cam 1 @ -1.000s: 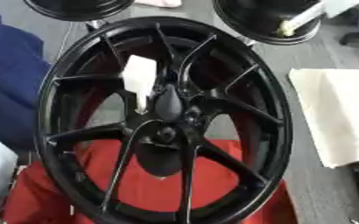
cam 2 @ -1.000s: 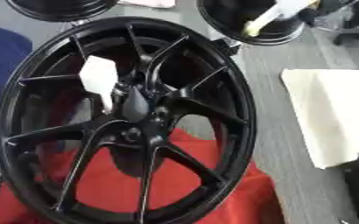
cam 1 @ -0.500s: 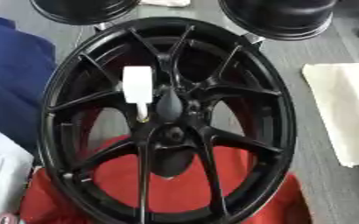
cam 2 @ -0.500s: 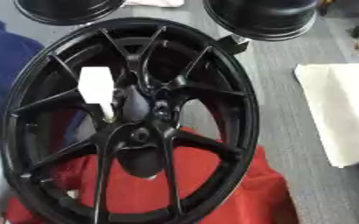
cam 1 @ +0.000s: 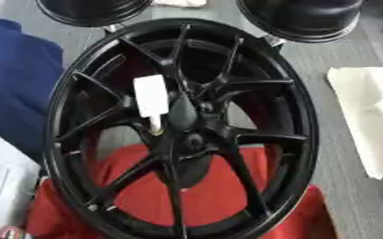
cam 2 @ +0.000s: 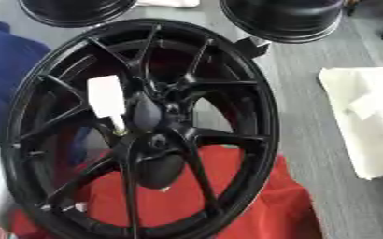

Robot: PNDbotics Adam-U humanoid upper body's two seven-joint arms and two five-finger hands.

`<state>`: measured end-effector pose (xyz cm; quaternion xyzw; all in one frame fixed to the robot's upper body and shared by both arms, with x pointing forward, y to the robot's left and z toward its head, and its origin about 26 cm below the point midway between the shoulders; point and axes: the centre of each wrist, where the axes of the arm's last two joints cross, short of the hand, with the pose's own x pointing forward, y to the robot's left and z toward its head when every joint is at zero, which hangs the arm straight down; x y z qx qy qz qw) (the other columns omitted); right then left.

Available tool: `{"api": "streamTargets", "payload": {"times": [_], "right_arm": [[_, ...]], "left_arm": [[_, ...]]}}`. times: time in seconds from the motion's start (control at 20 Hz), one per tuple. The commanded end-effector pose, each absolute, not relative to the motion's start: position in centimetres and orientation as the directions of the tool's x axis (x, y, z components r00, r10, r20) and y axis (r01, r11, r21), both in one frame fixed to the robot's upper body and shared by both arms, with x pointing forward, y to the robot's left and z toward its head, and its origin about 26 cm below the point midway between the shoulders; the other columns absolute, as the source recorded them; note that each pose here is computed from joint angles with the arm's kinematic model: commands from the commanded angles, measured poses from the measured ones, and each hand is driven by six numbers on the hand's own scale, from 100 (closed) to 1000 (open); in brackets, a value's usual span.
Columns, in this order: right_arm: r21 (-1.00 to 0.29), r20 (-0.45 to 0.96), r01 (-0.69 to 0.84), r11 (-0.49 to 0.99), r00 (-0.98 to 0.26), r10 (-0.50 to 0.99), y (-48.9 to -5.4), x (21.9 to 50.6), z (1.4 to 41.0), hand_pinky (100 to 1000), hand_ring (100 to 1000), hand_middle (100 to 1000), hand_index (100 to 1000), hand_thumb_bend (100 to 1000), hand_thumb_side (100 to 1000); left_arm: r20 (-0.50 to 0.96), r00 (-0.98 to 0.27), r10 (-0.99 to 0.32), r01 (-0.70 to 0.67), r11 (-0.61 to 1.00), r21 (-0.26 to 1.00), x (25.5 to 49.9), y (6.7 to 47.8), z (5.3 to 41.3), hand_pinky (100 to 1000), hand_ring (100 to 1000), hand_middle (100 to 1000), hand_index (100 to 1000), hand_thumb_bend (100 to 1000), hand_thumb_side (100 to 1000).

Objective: Pull the pin out of the wheel hub.

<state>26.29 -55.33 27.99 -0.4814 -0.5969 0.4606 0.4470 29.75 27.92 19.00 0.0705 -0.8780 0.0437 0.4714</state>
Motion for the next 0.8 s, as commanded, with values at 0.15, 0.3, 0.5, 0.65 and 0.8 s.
{"api": "streamTargets", "payload": {"times": [0.15, 0.3, 0.5, 0.65, 0.8], "right_arm": [[-0.864, 0.140, 0.432, 0.259, -0.288, 0.947, -52.6, 26.7, 31.1, 813, 746, 708, 794, 100, 193], [-0.745, 0.222, 0.501, 0.440, -0.437, 0.872, -49.4, 27.6, 31.6, 807, 705, 657, 753, 100, 383], [-0.615, 0.294, 0.429, 0.662, -0.654, 0.697, -44.3, 28.4, 32.1, 802, 668, 612, 715, 100, 512], [-0.546, 0.330, 0.332, 0.769, -0.759, 0.562, -40.9, 28.6, 32.3, 799, 649, 593, 699, 100, 540], [-0.485, 0.359, 0.267, 0.833, -0.808, 0.467, -38.7, 28.5, 32.5, 783, 630, 579, 687, 100, 545]], "left_arm": [[0.817, -0.569, -0.091, -0.163, 0.987, -0.003, 29.5, 27.9, 19.8, 698, 731, 600, 690, 100, 797], [0.815, -0.573, -0.087, -0.153, 0.988, -0.002, 29.6, 27.8, 19.9, 698, 731, 600, 691, 100, 796], [0.814, -0.576, -0.079, -0.139, 0.990, -0.002, 29.6, 27.6, 20.0, 698, 732, 600, 690, 100, 797], [0.811, -0.581, -0.074, -0.129, 0.992, -0.001, 29.7, 27.4, 20.1, 699, 732, 600, 690, 100, 796], [0.807, -0.586, -0.070, -0.123, 0.992, -0.004, 29.7, 27.3, 20.2, 698, 732, 600, 690, 100, 794]]}}
